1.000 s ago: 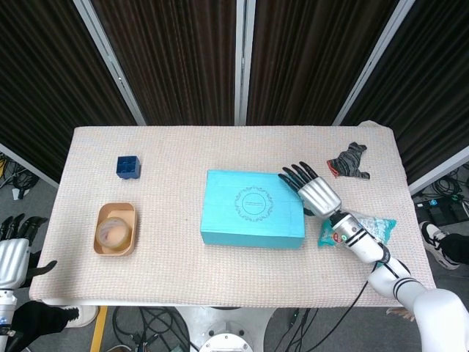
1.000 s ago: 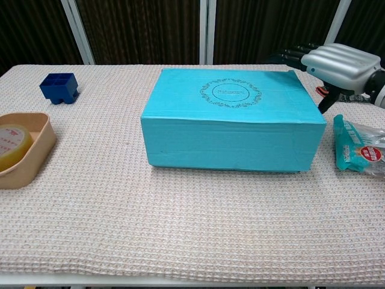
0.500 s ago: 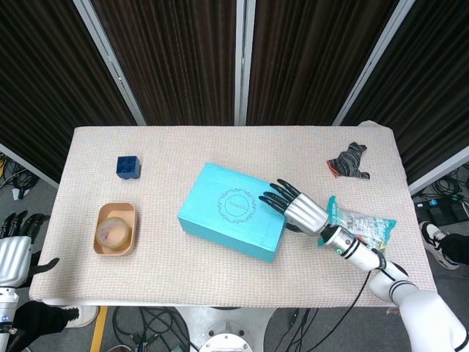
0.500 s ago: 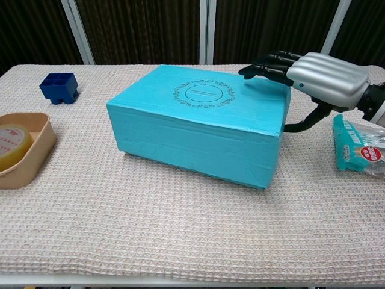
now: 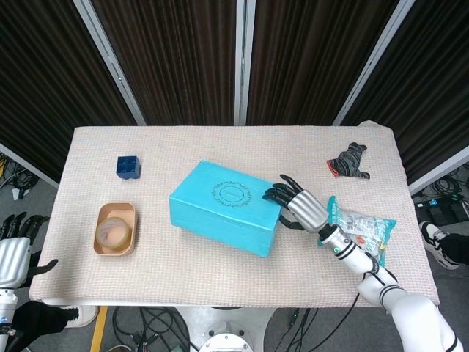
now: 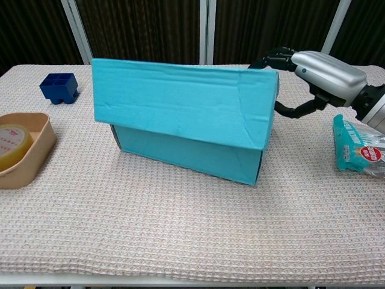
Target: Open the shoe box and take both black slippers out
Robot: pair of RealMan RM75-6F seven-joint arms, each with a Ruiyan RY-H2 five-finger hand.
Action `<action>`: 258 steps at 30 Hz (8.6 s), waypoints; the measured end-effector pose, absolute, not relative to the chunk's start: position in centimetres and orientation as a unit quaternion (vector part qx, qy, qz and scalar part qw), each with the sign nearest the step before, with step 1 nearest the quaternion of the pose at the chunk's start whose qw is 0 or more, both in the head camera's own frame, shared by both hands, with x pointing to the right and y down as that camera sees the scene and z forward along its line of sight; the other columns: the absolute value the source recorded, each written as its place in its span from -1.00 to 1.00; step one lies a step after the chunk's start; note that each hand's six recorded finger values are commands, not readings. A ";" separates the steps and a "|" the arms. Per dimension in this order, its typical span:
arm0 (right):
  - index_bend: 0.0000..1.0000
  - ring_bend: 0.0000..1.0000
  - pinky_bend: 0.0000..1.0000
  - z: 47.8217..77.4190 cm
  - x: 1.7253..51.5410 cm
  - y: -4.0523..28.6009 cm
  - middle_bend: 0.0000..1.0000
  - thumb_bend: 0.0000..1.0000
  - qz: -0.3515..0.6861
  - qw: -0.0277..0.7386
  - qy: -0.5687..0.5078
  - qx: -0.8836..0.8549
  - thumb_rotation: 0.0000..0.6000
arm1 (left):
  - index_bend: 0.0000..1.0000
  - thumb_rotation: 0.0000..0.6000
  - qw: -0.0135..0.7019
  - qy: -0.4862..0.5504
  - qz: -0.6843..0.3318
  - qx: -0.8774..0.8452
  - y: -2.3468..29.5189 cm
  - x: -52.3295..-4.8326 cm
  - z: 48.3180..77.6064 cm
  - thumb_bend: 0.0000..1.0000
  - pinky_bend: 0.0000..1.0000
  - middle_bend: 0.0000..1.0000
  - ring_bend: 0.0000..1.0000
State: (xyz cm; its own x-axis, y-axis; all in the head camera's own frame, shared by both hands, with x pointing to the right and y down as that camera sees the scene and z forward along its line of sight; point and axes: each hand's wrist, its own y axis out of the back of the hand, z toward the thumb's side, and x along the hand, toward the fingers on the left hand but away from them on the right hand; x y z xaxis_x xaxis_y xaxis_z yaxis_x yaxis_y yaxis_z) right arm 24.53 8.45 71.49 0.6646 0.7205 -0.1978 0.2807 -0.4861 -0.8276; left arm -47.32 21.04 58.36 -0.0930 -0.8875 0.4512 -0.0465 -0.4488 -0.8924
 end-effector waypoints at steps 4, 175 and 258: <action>-0.50 -0.67 -0.86 71.5 24.6 7.7 -0.44 -0.23 0.253 0.295 -0.374 -0.842 1.00 | -0.65 1.00 0.339 0.401 -0.621 -0.581 21.1 -47.4 58.4 -1.00 -0.90 -0.69 -0.89; -1.00 -1.00 -1.00 55.2 37.9 3.5 -1.00 -1.00 0.454 0.528 -0.358 -0.622 1.00 | -0.51 1.00 0.391 0.259 -0.390 -0.792 0.1 -20.9 65.5 -1.00 -0.64 -0.61 -0.80; -1.00 -1.00 -1.00 56.6 40.9 3.5 -1.00 -1.00 0.455 0.504 -0.377 -0.629 1.00 | 0.27 1.00 0.268 0.363 -0.342 -0.824 2.3 -10.6 70.7 -0.22 0.76 0.38 0.39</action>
State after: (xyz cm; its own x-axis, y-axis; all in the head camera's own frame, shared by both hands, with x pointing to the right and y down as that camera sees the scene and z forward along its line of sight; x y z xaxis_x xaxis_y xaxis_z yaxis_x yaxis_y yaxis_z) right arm 40.89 3.49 56.59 0.3003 0.9343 -0.1922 0.0153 -0.2062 -0.9784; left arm -10.58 2.33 70.65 0.5028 -0.7817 0.3689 -0.4150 -0.5927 -0.6903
